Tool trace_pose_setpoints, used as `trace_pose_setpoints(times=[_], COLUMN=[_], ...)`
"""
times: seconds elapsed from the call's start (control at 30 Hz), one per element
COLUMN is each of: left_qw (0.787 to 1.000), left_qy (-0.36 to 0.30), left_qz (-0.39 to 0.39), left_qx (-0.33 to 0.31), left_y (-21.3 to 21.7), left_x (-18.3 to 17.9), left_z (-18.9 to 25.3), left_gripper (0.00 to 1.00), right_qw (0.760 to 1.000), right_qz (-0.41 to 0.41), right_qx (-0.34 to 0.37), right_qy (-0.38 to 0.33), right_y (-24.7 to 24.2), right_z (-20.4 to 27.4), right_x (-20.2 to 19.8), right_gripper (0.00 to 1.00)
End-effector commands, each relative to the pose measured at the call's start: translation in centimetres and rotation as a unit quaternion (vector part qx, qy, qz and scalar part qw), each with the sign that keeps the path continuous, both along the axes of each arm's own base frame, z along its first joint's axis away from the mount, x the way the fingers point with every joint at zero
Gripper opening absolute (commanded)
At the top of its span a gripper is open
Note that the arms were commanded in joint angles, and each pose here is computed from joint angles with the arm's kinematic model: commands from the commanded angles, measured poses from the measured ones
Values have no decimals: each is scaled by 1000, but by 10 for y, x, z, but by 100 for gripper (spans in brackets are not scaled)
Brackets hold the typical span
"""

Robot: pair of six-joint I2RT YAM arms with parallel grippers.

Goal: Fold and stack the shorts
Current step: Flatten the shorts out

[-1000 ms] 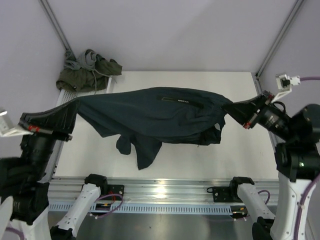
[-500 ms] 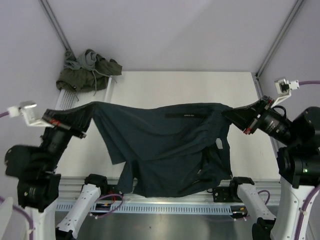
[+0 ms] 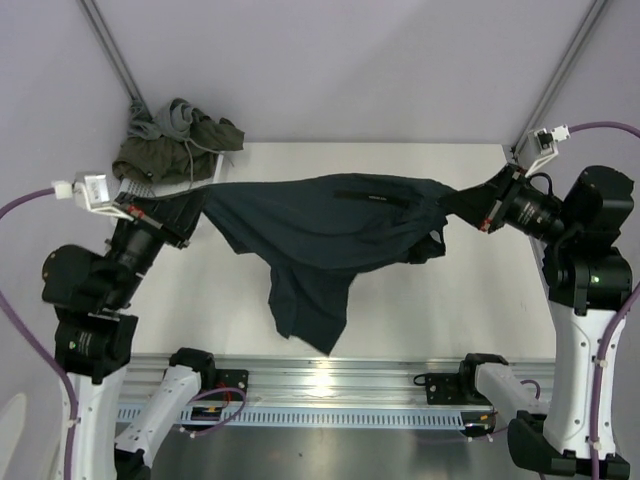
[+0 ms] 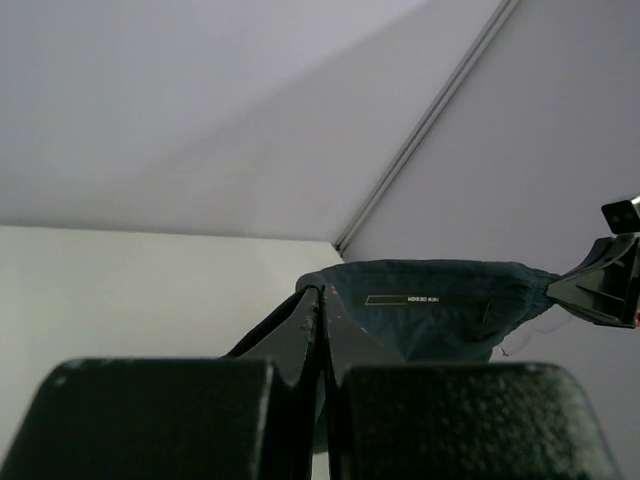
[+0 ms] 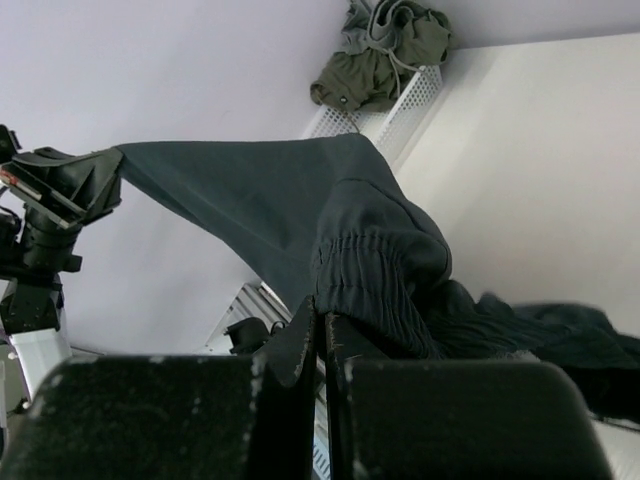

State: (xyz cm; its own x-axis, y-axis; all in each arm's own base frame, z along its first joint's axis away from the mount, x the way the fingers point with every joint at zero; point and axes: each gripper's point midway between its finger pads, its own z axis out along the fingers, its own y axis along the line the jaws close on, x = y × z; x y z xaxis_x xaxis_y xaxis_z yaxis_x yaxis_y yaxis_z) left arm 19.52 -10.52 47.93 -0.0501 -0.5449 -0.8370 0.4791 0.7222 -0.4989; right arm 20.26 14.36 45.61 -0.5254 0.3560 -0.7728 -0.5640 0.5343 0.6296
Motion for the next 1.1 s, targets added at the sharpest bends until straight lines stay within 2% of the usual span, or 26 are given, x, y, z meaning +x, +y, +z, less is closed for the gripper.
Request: trace_pose_setpoints(times=[0.0,0.27,0.4,0.47,0.53,0.57,0.6,0.67,0.73,0.77,0.8,0.83,0.9,0.93,1.0,1.07], left_qw=[997,991,991,992,994,994,997,999,1000,999,999,997,996,992,990,986], left_qy=[-76,-121,-128,-123,-108,-100,-71,-31,19,30,38,65,68,111,110,141], left_qz=[-10,-36,-24,-17,-14,-12,-6,10,15,12,13,13,30,42,57,70], left_qx=[-15,-34,-38,-36,-33,-31,-24,-18,-13,-22,-26,-27,-51,-49,-61,-57], left_y=[5,13,20,22,21,21,18,16,9,6,4,-2,-1,-2,-1,-1], left_x=[-46,-132,-151,-150,-139,-133,-112,-70,-22,-10,3,32,58,82,104,125], left_z=[44,49,46,42,36,32,17,-9,-48,-56,-65,-97,-105,-140,-150,-171], left_gripper=[0,0,0,0,0,0,0,0,0,0,0,0,0,0,0,0], right_qw=[997,995,993,992,993,994,995,996,992,994,990,989,986,985,985,981], right_qz=[12,4,-13,-23,-35,-50,-61,-86,-112,-100,-130,-139,-161,-168,-168,-189], right_qx=[-10,-6,12,25,33,36,36,36,50,44,45,37,16,12,11,25], right_qy=[-81,-96,-115,-120,-105,-92,-72,-10,-10,17,16,27,38,41,45,38], right_y=[4,7,6,4,1,-2,-5,-11,-14,-6,-9,-8,-5,-5,-3,-19], right_z=[33,29,33,38,33,29,20,-21,-29,-52,-55,-65,-84,-89,-99,-97], right_x=[-45,-120,-152,-163,-158,-152,-144,-103,-78,-67,-47,-36,-5,5,32,58], right_gripper=[0,0,0,0,0,0,0,0,0,0,0,0,0,0,0,0])
